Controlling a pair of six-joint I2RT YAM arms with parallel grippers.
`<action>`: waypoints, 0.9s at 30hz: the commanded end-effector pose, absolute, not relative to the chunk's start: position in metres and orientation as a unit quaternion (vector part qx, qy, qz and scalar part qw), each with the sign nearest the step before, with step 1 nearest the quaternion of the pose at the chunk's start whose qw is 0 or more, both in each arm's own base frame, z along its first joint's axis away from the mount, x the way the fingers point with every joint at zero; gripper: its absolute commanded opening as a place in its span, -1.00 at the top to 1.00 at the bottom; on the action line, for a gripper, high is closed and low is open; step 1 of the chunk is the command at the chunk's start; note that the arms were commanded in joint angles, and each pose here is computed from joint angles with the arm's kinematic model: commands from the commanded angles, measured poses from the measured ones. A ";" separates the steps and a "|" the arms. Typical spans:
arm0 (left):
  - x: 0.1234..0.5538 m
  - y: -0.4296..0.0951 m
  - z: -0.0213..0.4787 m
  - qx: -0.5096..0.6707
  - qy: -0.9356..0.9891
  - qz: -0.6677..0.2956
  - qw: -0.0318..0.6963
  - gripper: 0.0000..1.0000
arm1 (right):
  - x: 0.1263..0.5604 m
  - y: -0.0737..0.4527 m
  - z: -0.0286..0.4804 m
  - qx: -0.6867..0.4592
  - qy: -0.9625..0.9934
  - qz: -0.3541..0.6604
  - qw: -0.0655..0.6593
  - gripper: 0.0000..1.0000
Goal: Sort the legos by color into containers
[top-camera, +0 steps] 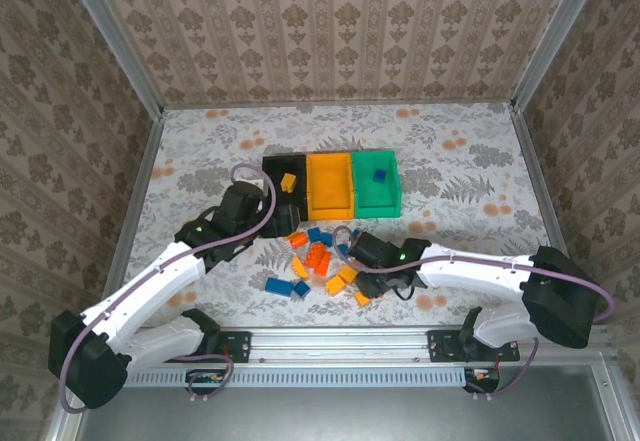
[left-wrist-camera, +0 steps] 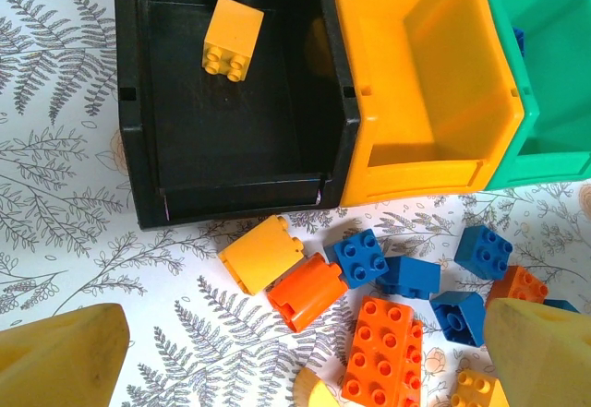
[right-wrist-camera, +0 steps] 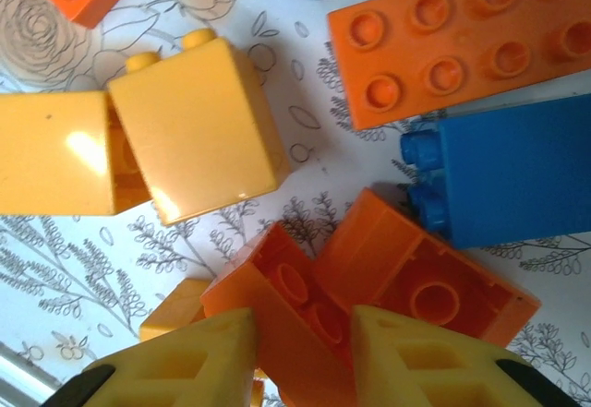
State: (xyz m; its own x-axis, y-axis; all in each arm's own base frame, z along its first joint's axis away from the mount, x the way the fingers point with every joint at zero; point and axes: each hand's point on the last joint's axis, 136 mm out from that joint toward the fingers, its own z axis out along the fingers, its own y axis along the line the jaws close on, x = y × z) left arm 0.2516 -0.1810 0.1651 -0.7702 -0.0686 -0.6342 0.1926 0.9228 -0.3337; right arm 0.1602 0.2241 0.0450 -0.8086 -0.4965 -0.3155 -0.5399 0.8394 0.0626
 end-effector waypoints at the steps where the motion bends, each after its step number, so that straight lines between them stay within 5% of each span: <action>1: 0.250 -0.176 0.164 0.026 0.924 -0.186 0.335 -1.00 | 0.154 0.220 0.043 -0.284 0.948 0.047 0.132 0.29; 12: 0.250 -0.172 0.159 0.021 0.926 -0.184 0.329 -1.00 | 0.150 0.215 0.023 -0.277 0.955 0.009 0.109 0.00; 22: 0.250 -0.172 0.160 0.019 0.924 -0.191 0.330 -1.00 | 0.153 0.194 0.024 -0.228 0.967 0.007 0.110 0.03; 27: 0.251 -0.172 0.158 0.016 0.924 -0.192 0.329 -0.99 | 0.149 0.198 0.017 -0.237 0.967 0.010 0.093 -0.17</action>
